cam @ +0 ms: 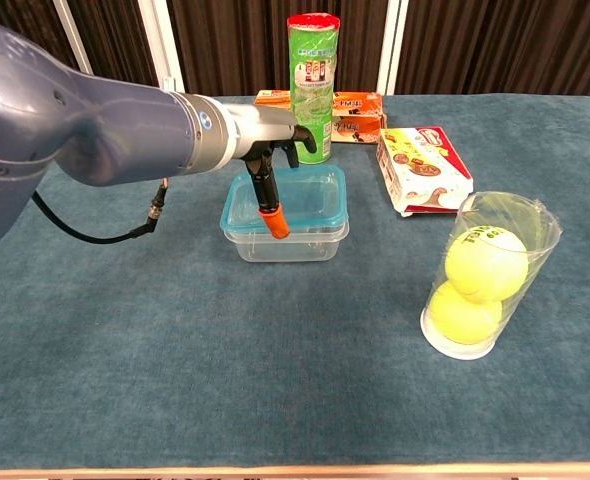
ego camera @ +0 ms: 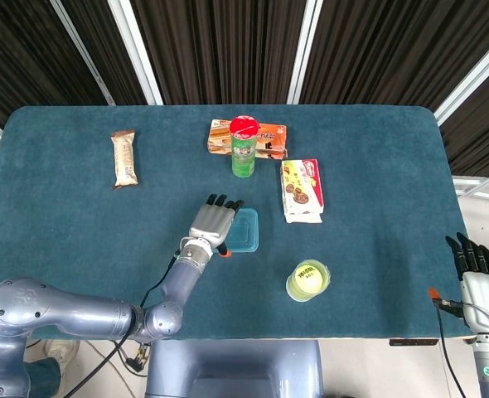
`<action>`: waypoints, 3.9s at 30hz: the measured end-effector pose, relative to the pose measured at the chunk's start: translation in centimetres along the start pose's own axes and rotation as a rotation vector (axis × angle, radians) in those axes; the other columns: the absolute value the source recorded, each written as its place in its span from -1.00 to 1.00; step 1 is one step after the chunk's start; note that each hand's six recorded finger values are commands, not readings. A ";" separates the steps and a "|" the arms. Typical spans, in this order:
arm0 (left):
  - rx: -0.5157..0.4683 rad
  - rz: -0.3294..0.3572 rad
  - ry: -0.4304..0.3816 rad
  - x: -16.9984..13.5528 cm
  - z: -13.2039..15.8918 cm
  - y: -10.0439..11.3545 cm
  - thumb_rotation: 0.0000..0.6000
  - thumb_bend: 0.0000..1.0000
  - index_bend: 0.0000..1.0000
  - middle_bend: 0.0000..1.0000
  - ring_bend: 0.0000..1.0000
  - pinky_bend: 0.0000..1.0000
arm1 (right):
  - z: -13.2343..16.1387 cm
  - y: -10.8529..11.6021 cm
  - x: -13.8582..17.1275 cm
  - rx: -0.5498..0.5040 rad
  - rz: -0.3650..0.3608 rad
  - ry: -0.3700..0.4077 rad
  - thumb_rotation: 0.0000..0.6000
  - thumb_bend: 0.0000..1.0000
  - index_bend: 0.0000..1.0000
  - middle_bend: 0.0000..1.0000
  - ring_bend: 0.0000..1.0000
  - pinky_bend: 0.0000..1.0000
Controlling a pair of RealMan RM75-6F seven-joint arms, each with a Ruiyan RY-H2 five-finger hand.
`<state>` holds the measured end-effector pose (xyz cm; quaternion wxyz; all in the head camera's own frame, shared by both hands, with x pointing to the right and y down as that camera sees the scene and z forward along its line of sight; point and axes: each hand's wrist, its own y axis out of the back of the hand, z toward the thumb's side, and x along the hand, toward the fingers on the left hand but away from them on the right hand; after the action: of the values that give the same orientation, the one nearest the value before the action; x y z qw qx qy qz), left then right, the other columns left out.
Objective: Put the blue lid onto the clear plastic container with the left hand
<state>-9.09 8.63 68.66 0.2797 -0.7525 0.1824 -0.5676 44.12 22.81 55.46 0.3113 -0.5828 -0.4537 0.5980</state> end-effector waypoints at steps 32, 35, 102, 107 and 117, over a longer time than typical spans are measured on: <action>0.011 0.004 0.006 0.3 0.3 -0.5 1.00 -0.61 -0.80 -0.48 -1.00 -0.99 | 0.0 0.0 0.0 0.001 -0.001 -0.001 1.00 -0.42 -0.83 -1.00 -1.00 -1.00; 0.010 0.008 0.010 0.3 0.3 -0.4 1.00 -0.61 -0.80 -0.48 -1.00 -0.99 | -0.1 0.1 0.0 0.000 -0.001 -0.002 1.00 -0.42 -0.83 -1.00 -1.00 -1.00; 0.065 0.001 0.024 0.7 0.4 -1.5 1.00 -0.71 -0.84 -0.80 -1.00 -1.00 | -0.1 0.1 -0.1 -0.005 -0.001 -0.010 1.00 -0.42 -0.83 -1.00 -0.99 -1.00; 0.068 0.004 0.016 0.7 0.5 -1.5 1.00 -0.71 -0.84 -0.84 -1.00 -1.00 | -0.1 0.1 -0.1 -0.004 -0.001 -0.010 1.00 -0.42 -0.83 -1.00 -1.00 -1.00; 0.089 0.016 -0.002 0.3 0.7 -1.3 1.00 -0.71 -0.87 -0.93 -1.00 -1.00 | -0.1 0.1 -0.1 -0.003 -0.001 -0.010 1.00 -0.42 -0.83 -1.00 -0.99 -1.00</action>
<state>-8.35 9.65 69.56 0.3177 -0.7384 0.1626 -0.5722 44.26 22.75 55.43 0.3084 -0.5799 -0.4565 0.6001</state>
